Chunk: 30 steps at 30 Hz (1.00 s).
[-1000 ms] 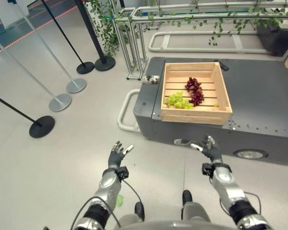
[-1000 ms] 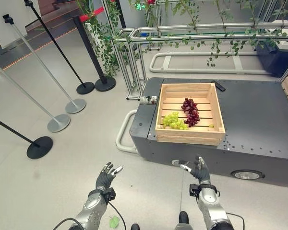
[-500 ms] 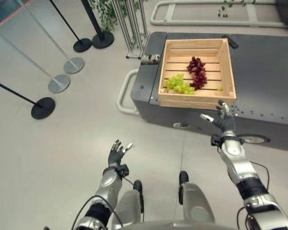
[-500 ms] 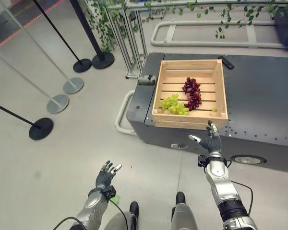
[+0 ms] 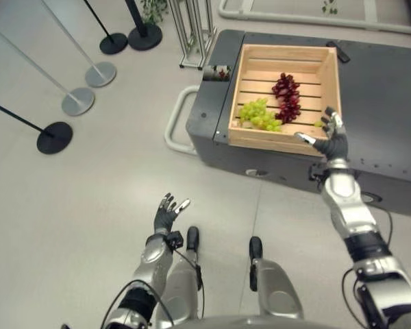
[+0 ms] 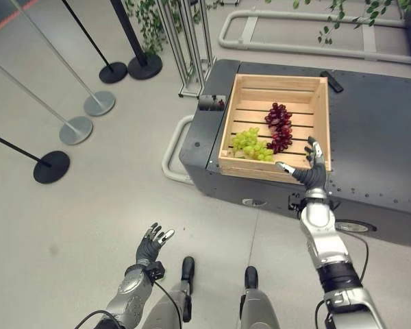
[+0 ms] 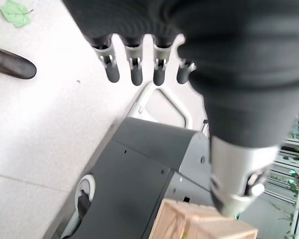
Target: Pick up the fruits from the basket on one side to the basket on the other side
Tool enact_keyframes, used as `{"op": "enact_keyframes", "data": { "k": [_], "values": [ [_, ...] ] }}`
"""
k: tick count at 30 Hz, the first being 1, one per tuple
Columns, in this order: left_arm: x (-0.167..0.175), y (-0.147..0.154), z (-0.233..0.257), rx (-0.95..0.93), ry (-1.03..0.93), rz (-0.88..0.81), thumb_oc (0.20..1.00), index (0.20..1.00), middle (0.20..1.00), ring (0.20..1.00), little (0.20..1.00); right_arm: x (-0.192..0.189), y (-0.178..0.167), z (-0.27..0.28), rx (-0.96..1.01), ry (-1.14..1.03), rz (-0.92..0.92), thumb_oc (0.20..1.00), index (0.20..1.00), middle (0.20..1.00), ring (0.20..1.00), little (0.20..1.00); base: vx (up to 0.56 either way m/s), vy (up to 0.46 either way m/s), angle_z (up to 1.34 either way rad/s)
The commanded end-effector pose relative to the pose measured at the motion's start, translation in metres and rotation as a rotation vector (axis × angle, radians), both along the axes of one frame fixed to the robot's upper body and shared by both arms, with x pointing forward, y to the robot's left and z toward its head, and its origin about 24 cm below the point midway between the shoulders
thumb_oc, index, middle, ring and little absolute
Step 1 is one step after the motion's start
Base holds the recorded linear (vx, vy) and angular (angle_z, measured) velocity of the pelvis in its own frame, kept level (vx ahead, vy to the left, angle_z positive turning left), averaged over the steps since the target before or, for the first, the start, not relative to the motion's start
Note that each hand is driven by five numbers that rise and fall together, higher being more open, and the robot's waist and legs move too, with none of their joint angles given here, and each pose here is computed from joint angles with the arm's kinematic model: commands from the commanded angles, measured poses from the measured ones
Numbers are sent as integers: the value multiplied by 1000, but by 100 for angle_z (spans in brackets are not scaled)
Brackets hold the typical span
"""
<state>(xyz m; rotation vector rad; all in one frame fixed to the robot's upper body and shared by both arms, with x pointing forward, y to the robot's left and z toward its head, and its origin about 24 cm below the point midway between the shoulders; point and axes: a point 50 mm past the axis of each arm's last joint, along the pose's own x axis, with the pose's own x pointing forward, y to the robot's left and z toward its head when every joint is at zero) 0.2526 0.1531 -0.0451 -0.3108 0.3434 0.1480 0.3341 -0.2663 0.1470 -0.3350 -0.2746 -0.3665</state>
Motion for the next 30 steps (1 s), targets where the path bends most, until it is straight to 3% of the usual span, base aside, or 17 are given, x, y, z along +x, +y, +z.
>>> {"op": "enact_keyframes", "data": {
  "k": [1, 11, 18, 24, 30],
  "values": [
    [2, 6, 19, 71, -111, -31, 1000, 1000, 1000, 1000, 1000, 17, 7, 33, -85, -57, 18, 1000, 1000, 1000, 1000, 1000, 71, 199, -37],
    [11, 5, 34, 150, -173, -80, 1000, 1000, 1000, 1000, 1000, 43, -35, 74, -178, 50, -177, 1000, 1000, 1000, 1000, 1000, 86, 195, 3],
    [23, 9, 53, 234, -241, -100, 1000, 1000, 1000, 1000, 1000, 42, -53, 85, -125, 61, -259, 1000, 1000, 1000, 1000, 1000, 58, 126, -4],
    [22, 2, 50, 219, -231, -102, 1000, 1000, 1000, 1000, 1000, 26, -89, 52, -73, 176, -402, 1000, 1000, 1000, 1000, 1000, 122, -91, 11],
    [24, -6, 60, 172, -279, -99, 1000, 1000, 1000, 1000, 1000, 13, -115, 63, -10, 157, -494, 1000, 1000, 1000, 1000, 1000, 11, -60, 28]
  ]
}}
